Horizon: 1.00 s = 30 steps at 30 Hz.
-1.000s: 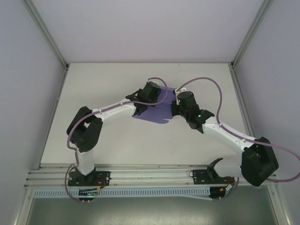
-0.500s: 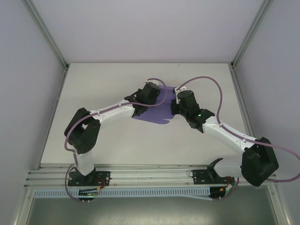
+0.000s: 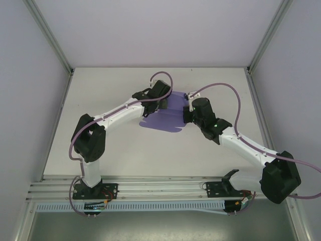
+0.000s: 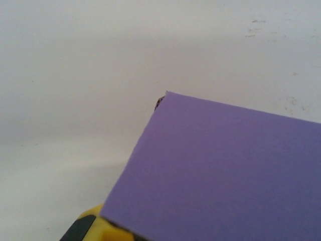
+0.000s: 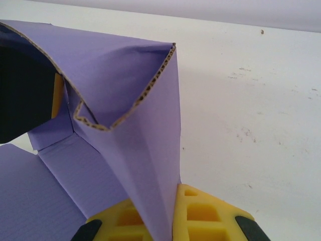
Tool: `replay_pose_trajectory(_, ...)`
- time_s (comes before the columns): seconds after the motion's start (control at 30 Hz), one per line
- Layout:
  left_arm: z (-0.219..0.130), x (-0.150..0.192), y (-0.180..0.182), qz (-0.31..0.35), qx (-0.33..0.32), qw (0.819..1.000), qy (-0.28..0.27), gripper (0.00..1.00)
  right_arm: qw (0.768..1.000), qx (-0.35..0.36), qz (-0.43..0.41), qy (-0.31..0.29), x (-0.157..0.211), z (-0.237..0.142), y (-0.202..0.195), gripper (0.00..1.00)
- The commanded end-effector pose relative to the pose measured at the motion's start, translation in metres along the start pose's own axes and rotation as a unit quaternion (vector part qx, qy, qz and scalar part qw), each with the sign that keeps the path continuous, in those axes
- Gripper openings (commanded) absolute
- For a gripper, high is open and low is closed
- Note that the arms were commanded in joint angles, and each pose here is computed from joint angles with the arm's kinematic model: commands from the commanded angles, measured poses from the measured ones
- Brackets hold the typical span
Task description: Assemble paper box
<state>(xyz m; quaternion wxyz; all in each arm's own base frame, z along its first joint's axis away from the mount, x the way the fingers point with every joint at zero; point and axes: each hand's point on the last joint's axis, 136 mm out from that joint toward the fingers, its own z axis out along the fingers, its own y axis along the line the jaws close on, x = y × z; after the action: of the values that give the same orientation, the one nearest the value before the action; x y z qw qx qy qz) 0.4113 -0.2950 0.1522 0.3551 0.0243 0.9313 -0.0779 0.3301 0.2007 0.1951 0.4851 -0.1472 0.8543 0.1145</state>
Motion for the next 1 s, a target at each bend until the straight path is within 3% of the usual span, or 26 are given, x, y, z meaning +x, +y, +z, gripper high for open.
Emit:
replay_pose_trajectory(0.0, 0.008, -0.007, 0.032, -0.023, -0.005, 1.000, 0.000, 0.04, 0.998, -0.020, 0.022, -0.063, -0.034, -0.013, 0.008, 0.00)
replay_pose_trajectory(0.23, -0.036, -0.008, -0.005, 0.018, 0.155, 0.987, -0.039, 0.33, 0.998, -0.012, 0.016, -0.059, -0.032, -0.013, 0.005, 0.00)
replay_pose_trajectory(0.3, -0.050, -0.009, -0.006, 0.016, 0.173, 0.984, -0.051, 0.38, 0.998, -0.013, 0.016, -0.056, -0.030, -0.012, 0.006, 0.00)
replay_pose_trajectory(0.4, -0.066, -0.012, -0.005, 0.016, 0.187, 0.980, -0.067, 0.54, 0.998, -0.013, 0.017, -0.053, -0.029, -0.012, 0.005, 0.00)
replay_pose_trajectory(0.6, -0.078, -0.011, -0.011, 0.022, 0.217, 0.973, -0.073, 0.64, 0.998, -0.021, 0.020, -0.051, -0.029, -0.010, 0.009, 0.00)
replay_pose_trajectory(0.7, -0.076, -0.009, -0.010, 0.021, 0.212, 0.975, -0.067, 0.60, 0.998, -0.016, 0.021, -0.050, -0.029, -0.009, 0.007, 0.00)
replay_pose_trajectory(0.97, -0.058, -0.005, 0.020, 0.009, 0.119, 0.991, -0.058, 0.44, 0.998, -0.017, 0.023, -0.053, -0.032, -0.008, 0.007, 0.00)
